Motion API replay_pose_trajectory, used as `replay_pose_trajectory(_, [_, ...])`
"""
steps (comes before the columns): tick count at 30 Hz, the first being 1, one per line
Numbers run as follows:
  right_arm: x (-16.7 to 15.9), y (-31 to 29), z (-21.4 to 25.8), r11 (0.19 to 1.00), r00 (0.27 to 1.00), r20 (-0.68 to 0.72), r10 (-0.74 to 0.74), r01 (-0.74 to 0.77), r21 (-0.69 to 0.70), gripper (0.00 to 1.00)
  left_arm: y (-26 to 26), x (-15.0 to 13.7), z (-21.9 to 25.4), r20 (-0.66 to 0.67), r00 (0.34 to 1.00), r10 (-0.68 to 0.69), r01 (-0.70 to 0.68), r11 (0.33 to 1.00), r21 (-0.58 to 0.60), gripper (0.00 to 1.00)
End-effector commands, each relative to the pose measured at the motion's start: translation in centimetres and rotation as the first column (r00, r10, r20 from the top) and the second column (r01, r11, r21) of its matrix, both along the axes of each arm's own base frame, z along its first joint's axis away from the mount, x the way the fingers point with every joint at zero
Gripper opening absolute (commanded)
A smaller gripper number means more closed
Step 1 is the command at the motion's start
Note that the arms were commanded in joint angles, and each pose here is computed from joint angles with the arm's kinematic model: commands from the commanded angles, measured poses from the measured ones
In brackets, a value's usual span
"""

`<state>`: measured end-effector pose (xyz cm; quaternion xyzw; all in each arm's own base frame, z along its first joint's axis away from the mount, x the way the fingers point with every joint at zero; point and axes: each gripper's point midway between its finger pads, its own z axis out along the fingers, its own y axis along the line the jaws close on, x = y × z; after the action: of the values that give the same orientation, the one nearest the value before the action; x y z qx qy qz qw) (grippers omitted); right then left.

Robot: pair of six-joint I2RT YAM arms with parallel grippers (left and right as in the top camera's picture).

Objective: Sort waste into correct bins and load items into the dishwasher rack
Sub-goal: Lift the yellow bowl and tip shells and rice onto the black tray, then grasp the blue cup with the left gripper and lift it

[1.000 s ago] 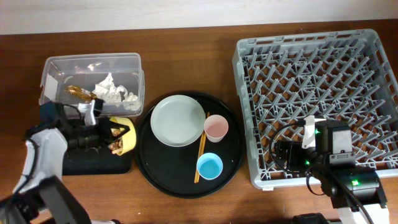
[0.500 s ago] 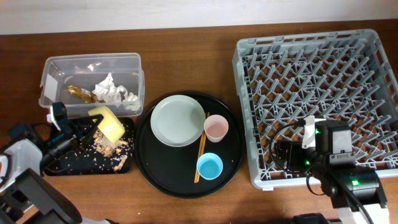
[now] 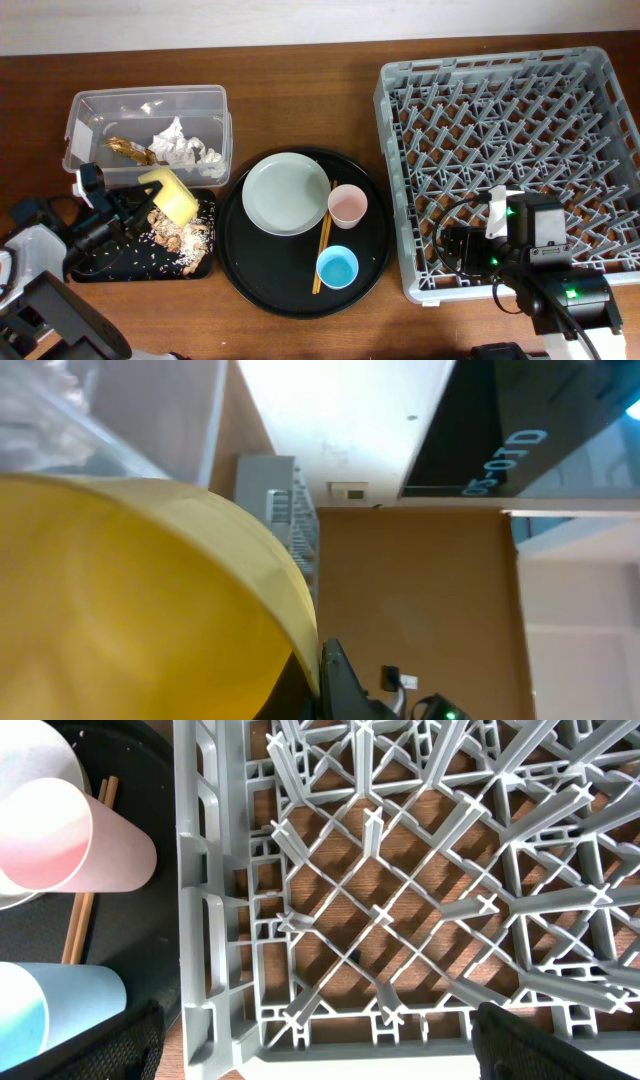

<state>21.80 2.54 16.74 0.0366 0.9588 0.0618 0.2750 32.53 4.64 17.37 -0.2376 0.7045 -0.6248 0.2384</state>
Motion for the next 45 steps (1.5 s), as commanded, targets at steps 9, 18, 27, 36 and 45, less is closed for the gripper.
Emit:
replay_pose_trajectory(9, [0.2,0.1,0.4,1.000,1.000,0.010,-0.004,0.004,0.008,0.99,-9.5,-0.5,0.2,0.077,0.941,-0.329,0.293,0.908,0.301,0.00])
replay_pose_trajectory(18, [0.1,0.1,0.4,1.000,1.000,0.009,-0.004,0.004,0.008,0.99,-21.6,4.1,-6.7,-0.159,0.831,-0.533,0.251,0.105,0.962,0.00])
replay_pose_trajectory(27, [0.1,0.1,0.4,1.000,1.000,0.009,-0.004,0.004,0.008,0.99,-23.6,2.2,-7.7,-0.273,0.792,-0.545,0.401,0.129,0.907,0.49])
replay_pose_trajectory(36, [0.1,0.1,0.4,1.000,1.000,0.009,-0.004,0.004,0.008,0.99,-25.8,-10.3,-10.3,-0.542,0.622,-0.565,0.645,-0.023,0.764,0.53])
replay_pose_trajectory(45, [0.1,-0.1,0.4,1.000,1.000,0.007,-0.011,0.011,-0.002,0.99,-25.6,-10.2,-9.7,-0.456,0.687,-0.565,0.589,0.066,0.805,0.00])
